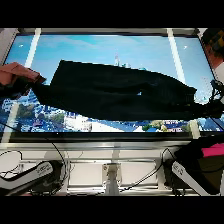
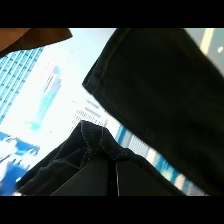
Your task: Fold the clothes and pants, and hang the long-sleeved shirts on hangers.
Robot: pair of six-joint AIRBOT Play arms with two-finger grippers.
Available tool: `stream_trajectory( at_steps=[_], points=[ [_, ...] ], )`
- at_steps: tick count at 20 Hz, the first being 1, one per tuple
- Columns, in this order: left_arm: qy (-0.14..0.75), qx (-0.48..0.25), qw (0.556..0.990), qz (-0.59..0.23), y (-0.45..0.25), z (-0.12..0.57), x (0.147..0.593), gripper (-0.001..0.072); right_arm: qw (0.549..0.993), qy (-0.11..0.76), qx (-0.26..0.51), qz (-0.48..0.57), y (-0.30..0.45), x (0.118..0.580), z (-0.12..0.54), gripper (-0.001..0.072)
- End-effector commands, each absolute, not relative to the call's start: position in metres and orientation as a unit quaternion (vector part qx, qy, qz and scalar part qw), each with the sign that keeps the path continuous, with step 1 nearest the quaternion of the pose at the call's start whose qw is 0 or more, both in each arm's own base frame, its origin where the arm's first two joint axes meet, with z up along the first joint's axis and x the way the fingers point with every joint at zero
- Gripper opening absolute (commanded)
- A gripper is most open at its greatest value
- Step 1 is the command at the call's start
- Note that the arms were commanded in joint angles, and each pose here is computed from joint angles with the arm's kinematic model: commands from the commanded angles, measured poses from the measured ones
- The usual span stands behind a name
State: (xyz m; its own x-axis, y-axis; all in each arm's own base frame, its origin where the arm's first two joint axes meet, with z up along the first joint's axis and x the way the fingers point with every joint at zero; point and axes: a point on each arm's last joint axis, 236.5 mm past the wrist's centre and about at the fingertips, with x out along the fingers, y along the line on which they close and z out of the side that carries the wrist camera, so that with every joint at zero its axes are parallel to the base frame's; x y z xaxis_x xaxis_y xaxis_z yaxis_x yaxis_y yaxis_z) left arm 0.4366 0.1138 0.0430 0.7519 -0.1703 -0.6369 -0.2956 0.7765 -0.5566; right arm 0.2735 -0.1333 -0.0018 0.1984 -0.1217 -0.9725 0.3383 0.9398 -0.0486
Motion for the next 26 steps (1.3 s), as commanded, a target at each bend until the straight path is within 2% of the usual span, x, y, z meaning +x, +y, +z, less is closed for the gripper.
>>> stream_trajectory(
  at_steps=[1,5,10,11,12,13,14,17,19,24,26],
  points=[
    [0.326,-0.375,0.868,0.016,0.101,0.029,0.464,0.003,0.784,0.593,0.091,-0.159,-0.138,0.284,-0.001,0.0032],
    [0.3,-0.321,0.897,-0.043,0.058,0.029,0.495,0.0031,0.786,0.591,0.09,-0.16,-0.138,0.285,-0.001,0.0032],
    [0.254,-0.299,0.919,0.038,0.068,0.022,0.524,0.0033,0.797,0.574,0.088,-0.164,-0.142,0.294,0.002,0.0032],
    [0.254,-0.295,0.92,0.047,0.069,0.018,0.526,0.0098,0.799,0.572,0.087,-0.164,-0.143,0.295,0.002,0.0031],
    [0.258,-0.296,0.918,0.048,0.069,0.012,0.526,0.0282,0.8,0.571,0.087,-0.164,-0.143,0.295,0.003,0.0032],
    [0.263,-0.291,0.919,0.048,0.07,0.009,0.526,0.0554,0.8,0.571,0.086,-0.164,-0.143,0.296,0.003,0.0032],
    [0.266,-0.278,0.922,0.048,0.072,0.007,0.524,0.072,0.8,0.57,0.086,-0.165,-0.143,0.296,0.003,0.0032],
    [0.302,-0.183,0.935,0.023,0.081,0.003,0.509,0.0709,0.801,0.57,0.086,-0.164,-0.143,0.296,0.003,0.0032],
    [0.35,-0.117,0.929,-0.01,0.087,-0.004,0.484,0.0706,0.801,0.57,0.086,-0.164,-0.143,0.296,0.003,0.0032],
    [0.447,-0.141,0.882,-0.05,0.109,-0.031,0.423,0.0699,0.808,0.559,0.083,-0.166,-0.146,0.301,0.005,0.0032],
    [0.484,-0.122,0.863,-0.073,0.111,-0.047,0.403,0.0699,0.809,0.558,0.083,-0.166,-0.146,0.302,0.006,0.0032]
  ],
)
